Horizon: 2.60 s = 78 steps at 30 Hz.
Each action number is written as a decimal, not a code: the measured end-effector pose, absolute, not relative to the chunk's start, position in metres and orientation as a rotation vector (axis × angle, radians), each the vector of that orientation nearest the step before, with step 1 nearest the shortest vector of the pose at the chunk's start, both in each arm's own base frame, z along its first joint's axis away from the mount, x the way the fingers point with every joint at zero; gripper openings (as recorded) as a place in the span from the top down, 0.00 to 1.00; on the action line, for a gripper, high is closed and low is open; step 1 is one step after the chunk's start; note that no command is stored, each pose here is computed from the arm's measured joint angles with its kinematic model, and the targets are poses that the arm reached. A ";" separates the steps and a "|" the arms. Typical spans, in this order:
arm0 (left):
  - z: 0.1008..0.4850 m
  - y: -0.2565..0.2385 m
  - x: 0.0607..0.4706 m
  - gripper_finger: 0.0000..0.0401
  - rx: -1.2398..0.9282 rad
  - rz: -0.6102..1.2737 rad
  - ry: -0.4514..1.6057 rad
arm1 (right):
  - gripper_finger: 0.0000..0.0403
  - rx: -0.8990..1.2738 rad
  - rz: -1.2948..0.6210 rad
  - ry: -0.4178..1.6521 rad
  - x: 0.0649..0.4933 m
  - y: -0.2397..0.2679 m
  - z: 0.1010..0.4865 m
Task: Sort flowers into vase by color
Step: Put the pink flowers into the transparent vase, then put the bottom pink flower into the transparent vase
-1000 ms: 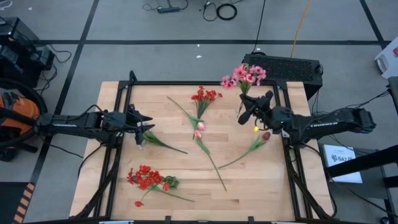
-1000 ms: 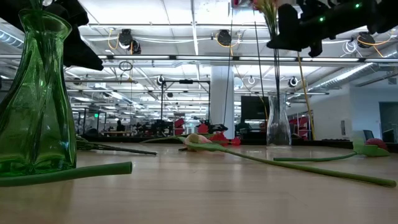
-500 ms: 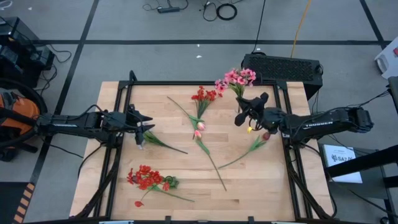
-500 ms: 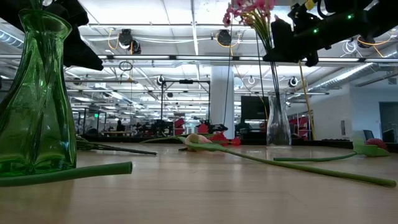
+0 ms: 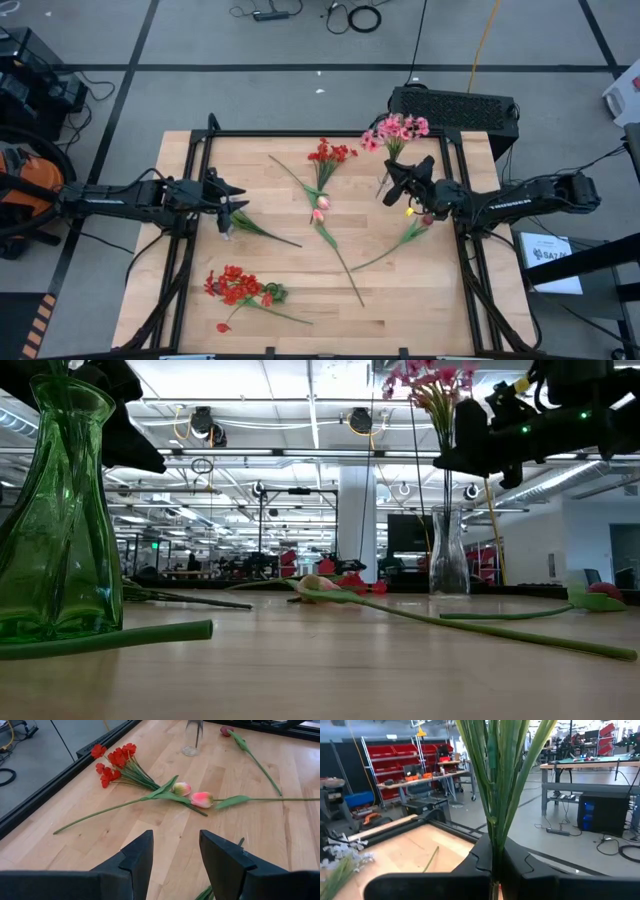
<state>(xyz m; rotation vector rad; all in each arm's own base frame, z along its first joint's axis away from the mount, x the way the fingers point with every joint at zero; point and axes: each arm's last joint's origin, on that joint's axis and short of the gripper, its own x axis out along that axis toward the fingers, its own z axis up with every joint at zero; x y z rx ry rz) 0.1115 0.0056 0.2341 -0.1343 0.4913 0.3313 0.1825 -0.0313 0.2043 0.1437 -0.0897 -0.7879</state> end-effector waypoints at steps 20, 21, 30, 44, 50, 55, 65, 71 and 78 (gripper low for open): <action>0.234 0.006 0.111 0.58 -0.134 0.331 0.492 | 0.83 0.152 -0.799 -0.037 0.181 -0.031 0.196; 0.234 0.006 0.112 0.58 -0.134 0.331 0.492 | 0.81 0.152 -0.799 -0.037 0.181 -0.031 0.196; 0.234 0.006 0.112 0.58 -0.133 0.330 0.492 | 0.61 0.151 -0.797 -0.060 0.185 -0.032 0.206; 0.234 0.006 0.111 0.58 -0.133 0.330 0.492 | 0.40 0.057 -0.807 0.159 0.192 -0.032 0.256; 0.234 0.006 0.112 0.58 -0.134 0.330 0.492 | 0.40 0.051 -0.806 0.176 0.179 -0.031 0.299; 0.234 0.006 0.111 0.58 -0.134 0.330 0.491 | 0.43 0.118 -0.813 0.176 0.163 -0.030 0.324; 0.234 0.006 0.111 0.58 -0.238 0.375 0.469 | 0.52 0.600 -0.703 0.309 0.140 -0.022 0.321; 0.234 0.006 0.111 0.58 -0.227 0.385 0.468 | 0.60 0.857 -0.662 0.563 0.130 -0.016 0.302; 0.234 0.007 0.111 0.58 -0.222 0.400 0.465 | 0.69 0.987 -0.763 0.806 0.121 -0.012 0.284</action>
